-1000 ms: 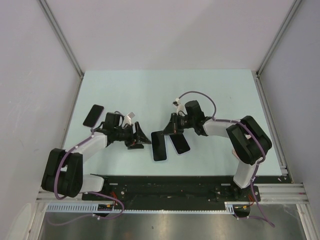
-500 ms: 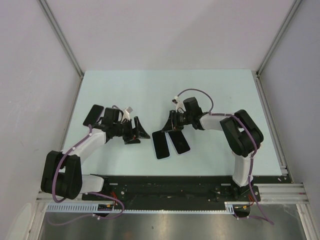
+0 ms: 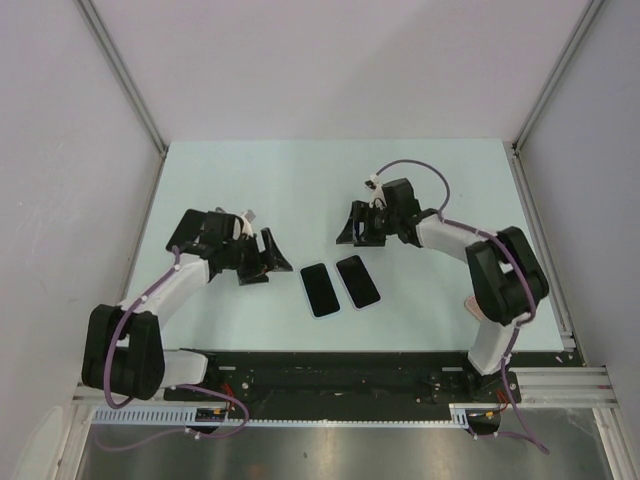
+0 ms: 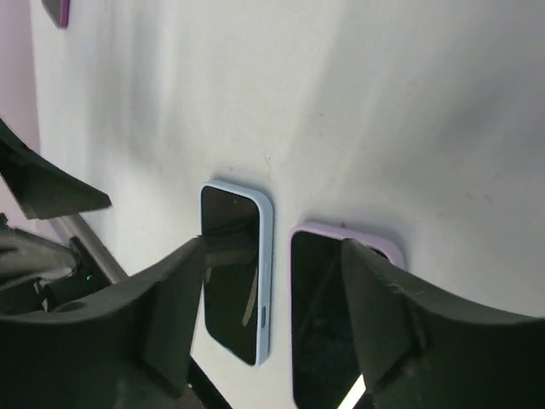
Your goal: Put the phone into the phone case
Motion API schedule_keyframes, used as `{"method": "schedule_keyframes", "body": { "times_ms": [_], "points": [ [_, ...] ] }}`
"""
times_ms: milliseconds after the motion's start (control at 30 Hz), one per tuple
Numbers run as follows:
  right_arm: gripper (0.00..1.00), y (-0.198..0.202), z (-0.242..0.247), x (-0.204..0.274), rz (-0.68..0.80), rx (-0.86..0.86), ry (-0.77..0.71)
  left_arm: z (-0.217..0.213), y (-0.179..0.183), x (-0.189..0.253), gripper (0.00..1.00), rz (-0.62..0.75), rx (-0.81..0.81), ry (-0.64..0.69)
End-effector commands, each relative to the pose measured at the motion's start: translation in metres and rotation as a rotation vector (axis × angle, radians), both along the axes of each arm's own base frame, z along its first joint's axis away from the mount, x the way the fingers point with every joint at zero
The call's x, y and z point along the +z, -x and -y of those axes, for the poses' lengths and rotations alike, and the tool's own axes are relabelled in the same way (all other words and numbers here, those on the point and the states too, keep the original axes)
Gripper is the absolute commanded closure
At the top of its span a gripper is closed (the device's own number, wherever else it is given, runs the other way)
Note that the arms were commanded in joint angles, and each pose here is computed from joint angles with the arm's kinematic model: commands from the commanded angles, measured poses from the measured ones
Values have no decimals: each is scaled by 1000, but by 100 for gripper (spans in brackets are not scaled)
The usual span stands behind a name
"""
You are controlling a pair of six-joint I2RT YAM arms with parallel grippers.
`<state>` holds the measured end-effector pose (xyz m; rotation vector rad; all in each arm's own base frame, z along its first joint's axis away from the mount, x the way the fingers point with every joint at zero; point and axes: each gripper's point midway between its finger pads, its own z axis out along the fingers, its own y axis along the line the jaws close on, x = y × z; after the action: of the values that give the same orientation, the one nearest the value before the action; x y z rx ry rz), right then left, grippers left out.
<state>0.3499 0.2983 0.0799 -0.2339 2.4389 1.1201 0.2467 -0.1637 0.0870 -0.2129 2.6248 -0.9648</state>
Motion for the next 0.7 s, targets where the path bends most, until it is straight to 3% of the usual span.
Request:
{"method": "schedule_keyframes", "body": {
  "times_ms": [0,67,100,167,267,400,467,667],
  "points": [
    [19,-12,39,61,141,-197,154,-56,-50,29,11,142,258,-199],
    [11,1,51,80,170,-218,193,-82,-65,37,3,146,393,-217],
    [2,4,54,86,179,-221,202,-91,-70,39,0,150,435,-224],
    [0,17,62,95,179,-214,213,-132,-89,47,0,171,559,-291],
    [0,25,75,96,178,-239,257,-185,-115,52,0,166,621,-394],
    [0,33,85,91,211,-254,280,-215,-143,52,0,142,549,-319],
    [0,39,84,84,218,-241,264,-216,-159,58,0,213,498,-256],
    [0,50,74,85,264,-170,150,-260,-181,27,0,159,510,-433]
  ]
}}
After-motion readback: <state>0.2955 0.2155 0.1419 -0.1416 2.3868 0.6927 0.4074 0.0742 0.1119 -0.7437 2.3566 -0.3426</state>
